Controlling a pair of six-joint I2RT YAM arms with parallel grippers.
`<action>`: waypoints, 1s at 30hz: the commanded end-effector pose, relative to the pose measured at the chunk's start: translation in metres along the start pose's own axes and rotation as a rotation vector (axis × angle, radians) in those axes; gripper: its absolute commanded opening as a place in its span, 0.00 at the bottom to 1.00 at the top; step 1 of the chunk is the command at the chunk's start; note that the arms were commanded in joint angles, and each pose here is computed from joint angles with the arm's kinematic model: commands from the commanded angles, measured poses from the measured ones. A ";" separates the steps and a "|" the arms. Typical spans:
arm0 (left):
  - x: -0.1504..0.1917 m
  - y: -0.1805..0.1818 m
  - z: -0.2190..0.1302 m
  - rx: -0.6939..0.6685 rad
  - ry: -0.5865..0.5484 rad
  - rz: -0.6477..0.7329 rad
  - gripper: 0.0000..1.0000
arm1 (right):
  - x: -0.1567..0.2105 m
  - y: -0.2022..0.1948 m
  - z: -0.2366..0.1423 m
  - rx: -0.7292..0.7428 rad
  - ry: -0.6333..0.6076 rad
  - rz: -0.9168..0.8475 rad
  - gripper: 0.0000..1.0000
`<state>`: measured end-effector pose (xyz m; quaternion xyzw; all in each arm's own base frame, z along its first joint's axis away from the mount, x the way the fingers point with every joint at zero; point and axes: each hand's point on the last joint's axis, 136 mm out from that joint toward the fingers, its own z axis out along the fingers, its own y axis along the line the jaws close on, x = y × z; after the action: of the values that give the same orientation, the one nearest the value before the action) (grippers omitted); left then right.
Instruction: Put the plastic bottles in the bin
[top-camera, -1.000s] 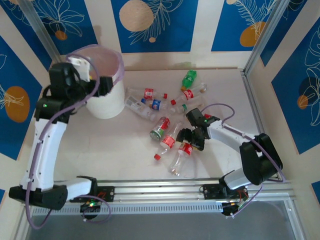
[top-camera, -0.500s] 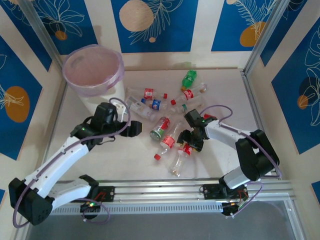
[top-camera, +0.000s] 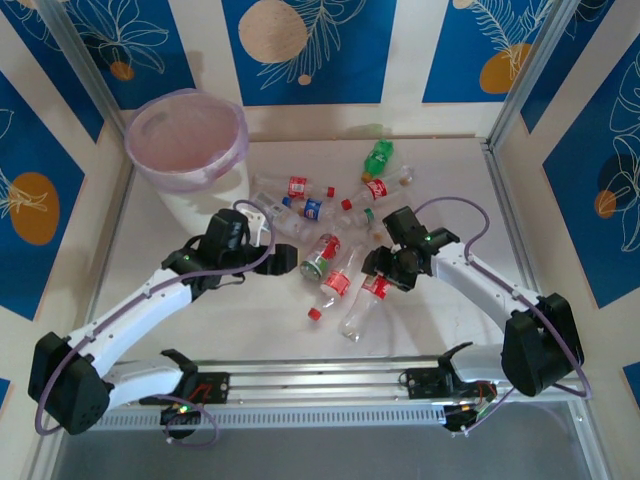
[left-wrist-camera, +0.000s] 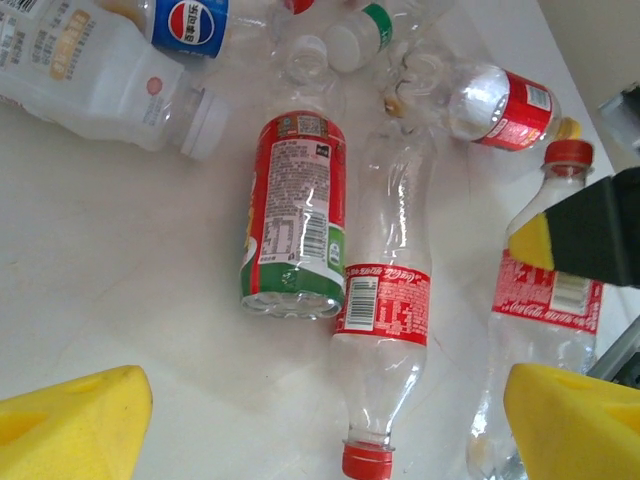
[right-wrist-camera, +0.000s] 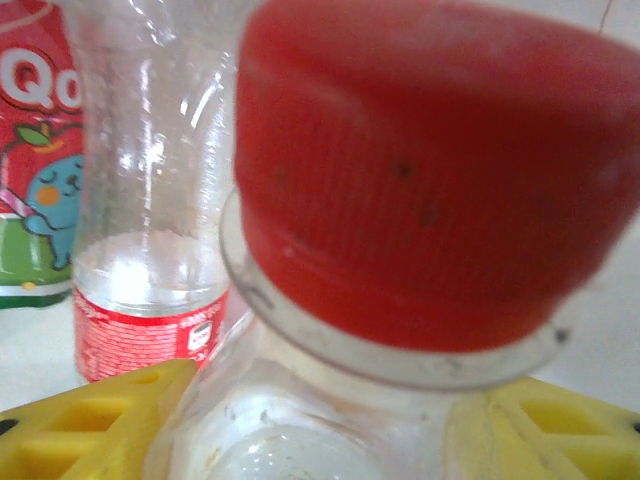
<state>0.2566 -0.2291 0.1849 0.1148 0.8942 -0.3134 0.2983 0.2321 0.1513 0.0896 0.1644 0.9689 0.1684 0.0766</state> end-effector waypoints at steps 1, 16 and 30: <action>-0.004 -0.016 0.003 0.070 0.003 0.015 0.91 | 0.002 0.003 -0.006 -0.035 -0.007 0.017 0.62; 0.030 -0.108 0.073 0.346 0.225 0.111 1.00 | -0.043 0.104 -0.051 -0.374 -0.082 -0.115 0.61; 0.023 -0.111 0.092 0.340 0.230 0.126 0.68 | -0.041 0.125 -0.043 -0.402 -0.048 -0.168 0.61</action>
<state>0.2369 -0.3652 0.1572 0.2413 0.8576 -0.4147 0.1855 0.2938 0.2281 0.1651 0.0844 0.9303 0.3299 0.1366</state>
